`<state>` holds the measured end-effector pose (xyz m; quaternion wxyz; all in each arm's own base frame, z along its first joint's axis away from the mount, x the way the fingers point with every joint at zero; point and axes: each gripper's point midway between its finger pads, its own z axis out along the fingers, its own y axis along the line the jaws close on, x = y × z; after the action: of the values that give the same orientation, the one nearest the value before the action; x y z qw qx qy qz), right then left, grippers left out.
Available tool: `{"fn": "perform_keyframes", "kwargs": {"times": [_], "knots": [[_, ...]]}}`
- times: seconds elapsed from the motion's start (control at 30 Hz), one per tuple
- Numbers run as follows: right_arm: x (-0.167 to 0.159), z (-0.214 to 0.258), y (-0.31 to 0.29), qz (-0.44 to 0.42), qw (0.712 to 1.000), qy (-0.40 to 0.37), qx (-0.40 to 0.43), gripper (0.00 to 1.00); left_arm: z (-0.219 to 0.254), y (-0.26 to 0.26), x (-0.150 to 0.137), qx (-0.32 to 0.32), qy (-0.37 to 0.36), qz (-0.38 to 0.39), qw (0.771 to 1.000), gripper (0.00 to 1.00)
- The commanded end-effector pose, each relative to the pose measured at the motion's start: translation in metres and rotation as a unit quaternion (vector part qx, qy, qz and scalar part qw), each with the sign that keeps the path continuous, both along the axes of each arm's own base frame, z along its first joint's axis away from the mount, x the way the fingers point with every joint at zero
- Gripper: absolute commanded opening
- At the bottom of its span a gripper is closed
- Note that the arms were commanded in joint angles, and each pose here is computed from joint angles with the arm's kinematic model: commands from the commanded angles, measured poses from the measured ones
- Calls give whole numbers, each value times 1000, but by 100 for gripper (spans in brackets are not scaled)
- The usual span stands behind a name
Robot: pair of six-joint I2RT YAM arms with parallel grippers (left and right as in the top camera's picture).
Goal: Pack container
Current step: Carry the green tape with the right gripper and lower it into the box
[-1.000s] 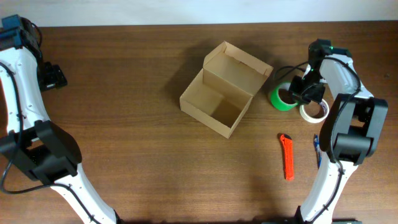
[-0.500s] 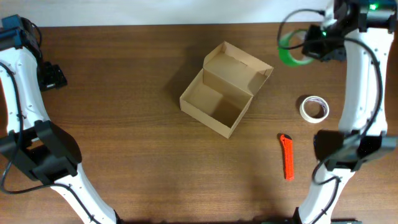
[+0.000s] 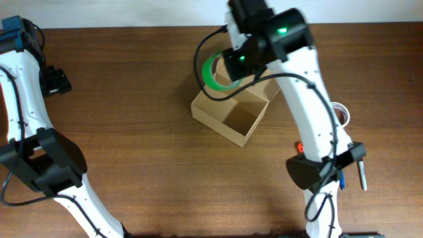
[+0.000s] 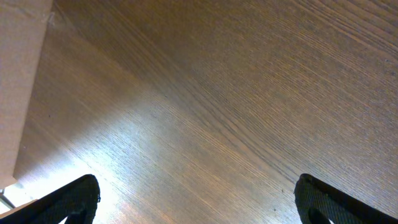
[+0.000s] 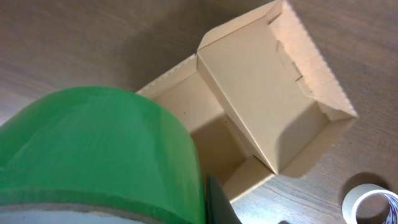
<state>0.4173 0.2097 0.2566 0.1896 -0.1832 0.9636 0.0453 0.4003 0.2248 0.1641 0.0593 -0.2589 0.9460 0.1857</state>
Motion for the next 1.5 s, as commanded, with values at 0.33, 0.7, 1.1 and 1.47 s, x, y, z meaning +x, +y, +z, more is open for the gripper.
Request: {"fn": "perform_keyframes", "kwargs": {"times": [0.33, 0.7, 1.1, 1.47], "knots": [[14, -123, -10, -10, 989, 118, -84, 4, -4, 2, -2, 1, 8, -1, 1000, 100], [15, -170, -13, -12, 985, 143, -97, 4, -4, 2, -2, 1, 8, -1, 1000, 100], [33, -180, -5, -15, 990, 114, -79, 4, -4, 2, -2, 1, 8, -1, 1000, 100], [33, -207, -6, -24, 987, 136, -86, 3, -4, 2, -2, 1, 8, -1, 1000, 100]]}}
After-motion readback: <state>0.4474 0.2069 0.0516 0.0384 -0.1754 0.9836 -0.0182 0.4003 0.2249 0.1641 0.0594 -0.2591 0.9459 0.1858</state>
